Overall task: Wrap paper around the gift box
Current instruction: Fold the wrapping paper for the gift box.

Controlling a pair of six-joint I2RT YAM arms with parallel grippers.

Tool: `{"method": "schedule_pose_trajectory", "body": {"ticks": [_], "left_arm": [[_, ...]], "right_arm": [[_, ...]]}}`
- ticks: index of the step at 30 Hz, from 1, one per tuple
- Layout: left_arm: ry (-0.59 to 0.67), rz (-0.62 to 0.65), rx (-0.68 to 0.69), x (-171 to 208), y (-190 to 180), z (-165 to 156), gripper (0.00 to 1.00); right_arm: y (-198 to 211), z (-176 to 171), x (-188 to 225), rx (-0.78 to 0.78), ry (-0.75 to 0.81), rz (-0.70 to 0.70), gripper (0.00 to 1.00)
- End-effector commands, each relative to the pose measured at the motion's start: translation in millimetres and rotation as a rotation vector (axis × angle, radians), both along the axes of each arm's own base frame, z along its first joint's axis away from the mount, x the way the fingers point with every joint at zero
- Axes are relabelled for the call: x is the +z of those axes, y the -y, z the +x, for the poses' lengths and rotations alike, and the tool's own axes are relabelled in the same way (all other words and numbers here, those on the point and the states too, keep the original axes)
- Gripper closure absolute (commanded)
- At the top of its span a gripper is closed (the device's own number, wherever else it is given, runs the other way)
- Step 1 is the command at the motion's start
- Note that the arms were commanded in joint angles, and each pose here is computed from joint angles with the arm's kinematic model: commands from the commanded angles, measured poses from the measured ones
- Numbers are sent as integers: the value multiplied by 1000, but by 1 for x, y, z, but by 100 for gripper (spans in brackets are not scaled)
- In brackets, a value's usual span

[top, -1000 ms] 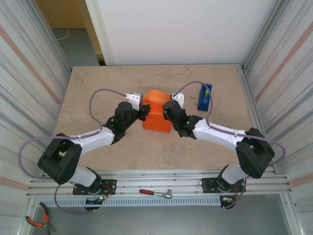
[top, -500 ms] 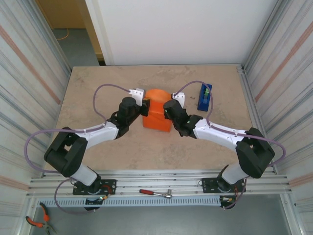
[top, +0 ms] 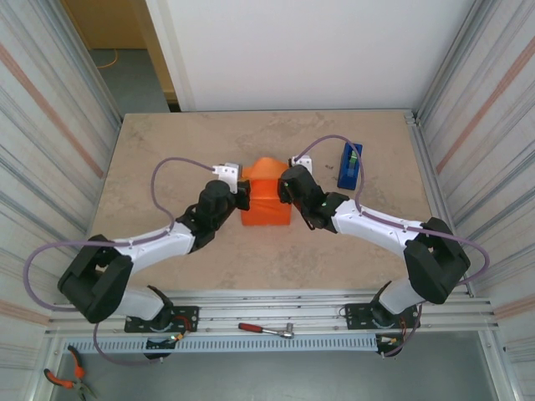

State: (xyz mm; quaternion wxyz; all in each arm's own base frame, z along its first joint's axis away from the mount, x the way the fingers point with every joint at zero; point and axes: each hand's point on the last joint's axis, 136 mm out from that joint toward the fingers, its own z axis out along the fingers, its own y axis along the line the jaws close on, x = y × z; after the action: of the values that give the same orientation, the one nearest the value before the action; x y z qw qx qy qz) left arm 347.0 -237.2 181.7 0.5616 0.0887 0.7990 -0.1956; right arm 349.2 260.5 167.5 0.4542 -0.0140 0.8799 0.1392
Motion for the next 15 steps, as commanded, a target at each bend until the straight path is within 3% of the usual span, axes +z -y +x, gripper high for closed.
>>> {"method": "schedule_pose_trajectory", "body": {"ticks": [1,5,6,7,15], "left_arm": [[27,-63,23,17,-2,-13,72],[83,-31,71,36,-19,-12,25],[97,-25,77,42,-23,-11,6],[113,-18,83,49,-27,-10,1],[226,8,143,89,-62,-2,1]], "right_arm": [[-10,-15,-23,80,-81,-37,70],[-9,-16,-27,76,-90,-39,69],[-9,-16,-27,76,-91,-38,69],[-9,-17,-27,77,-92,-38,70],[-11,-18,-26,79,-92,-36,69]]}}
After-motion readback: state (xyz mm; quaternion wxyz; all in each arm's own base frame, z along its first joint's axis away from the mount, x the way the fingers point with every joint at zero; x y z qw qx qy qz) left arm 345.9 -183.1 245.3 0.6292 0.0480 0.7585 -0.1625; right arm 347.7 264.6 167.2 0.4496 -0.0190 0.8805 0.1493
